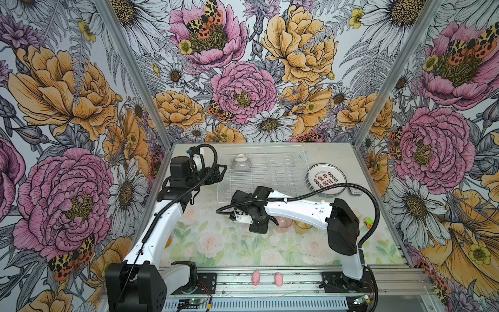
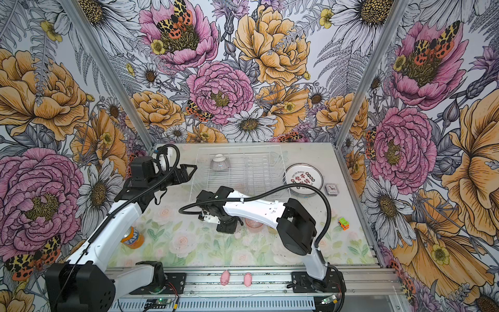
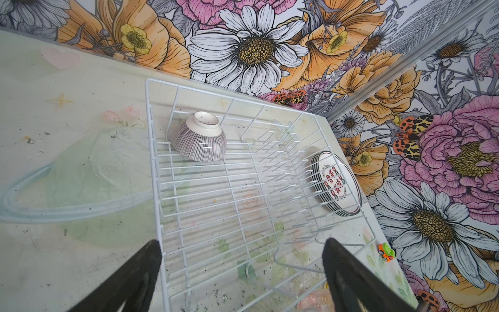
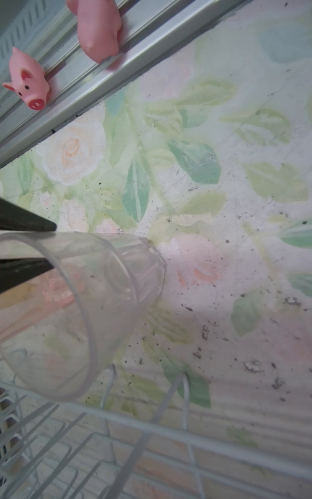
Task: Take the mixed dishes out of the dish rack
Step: 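Lower the clear glass onto the table beside the pink glass with right gripper, then open right gripper and raise it toward the rack while left gripper moves over striped bowl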
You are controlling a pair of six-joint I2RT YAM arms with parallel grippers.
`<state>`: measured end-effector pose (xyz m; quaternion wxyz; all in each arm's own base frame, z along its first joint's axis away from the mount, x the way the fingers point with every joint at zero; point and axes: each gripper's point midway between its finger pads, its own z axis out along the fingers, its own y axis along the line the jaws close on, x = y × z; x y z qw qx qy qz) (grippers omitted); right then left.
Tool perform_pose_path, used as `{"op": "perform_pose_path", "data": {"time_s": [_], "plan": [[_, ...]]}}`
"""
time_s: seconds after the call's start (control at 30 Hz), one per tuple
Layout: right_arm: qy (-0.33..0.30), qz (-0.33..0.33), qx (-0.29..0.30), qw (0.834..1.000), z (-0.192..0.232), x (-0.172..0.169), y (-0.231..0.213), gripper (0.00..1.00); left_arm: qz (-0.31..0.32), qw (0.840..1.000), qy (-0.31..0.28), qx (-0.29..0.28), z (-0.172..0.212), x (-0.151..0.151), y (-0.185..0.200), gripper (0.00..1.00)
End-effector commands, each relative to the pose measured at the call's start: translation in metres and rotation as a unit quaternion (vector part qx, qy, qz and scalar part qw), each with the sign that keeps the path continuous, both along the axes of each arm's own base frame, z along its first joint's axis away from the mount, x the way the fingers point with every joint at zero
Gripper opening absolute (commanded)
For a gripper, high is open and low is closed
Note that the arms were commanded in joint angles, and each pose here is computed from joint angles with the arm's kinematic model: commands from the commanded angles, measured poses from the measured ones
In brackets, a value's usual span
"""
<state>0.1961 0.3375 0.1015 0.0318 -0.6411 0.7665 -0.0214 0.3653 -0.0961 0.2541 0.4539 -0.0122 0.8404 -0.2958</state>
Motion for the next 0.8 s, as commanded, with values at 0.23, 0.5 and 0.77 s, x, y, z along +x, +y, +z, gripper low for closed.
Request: {"op": "perform_pose_path", "data": {"time_s": [0.23,0.5,0.77], "plan": [[-0.012,-0.007,0.064,0.998,0.037,0.001,0.007,0.24,-0.015,1.0,-0.007,0.007,-0.001,-0.004,-0.001,0.97],[-0.024,-0.013,0.187,0.982,0.099,0.006,0.016,0.24,-0.016,1.0,-0.001,0.025,-0.001,-0.002,-0.003,0.97],[-0.038,-0.073,0.315,0.946,0.149,0.038,0.005,0.25,-0.062,0.997,-0.023,0.039,0.017,-0.003,-0.031,0.99]]}}
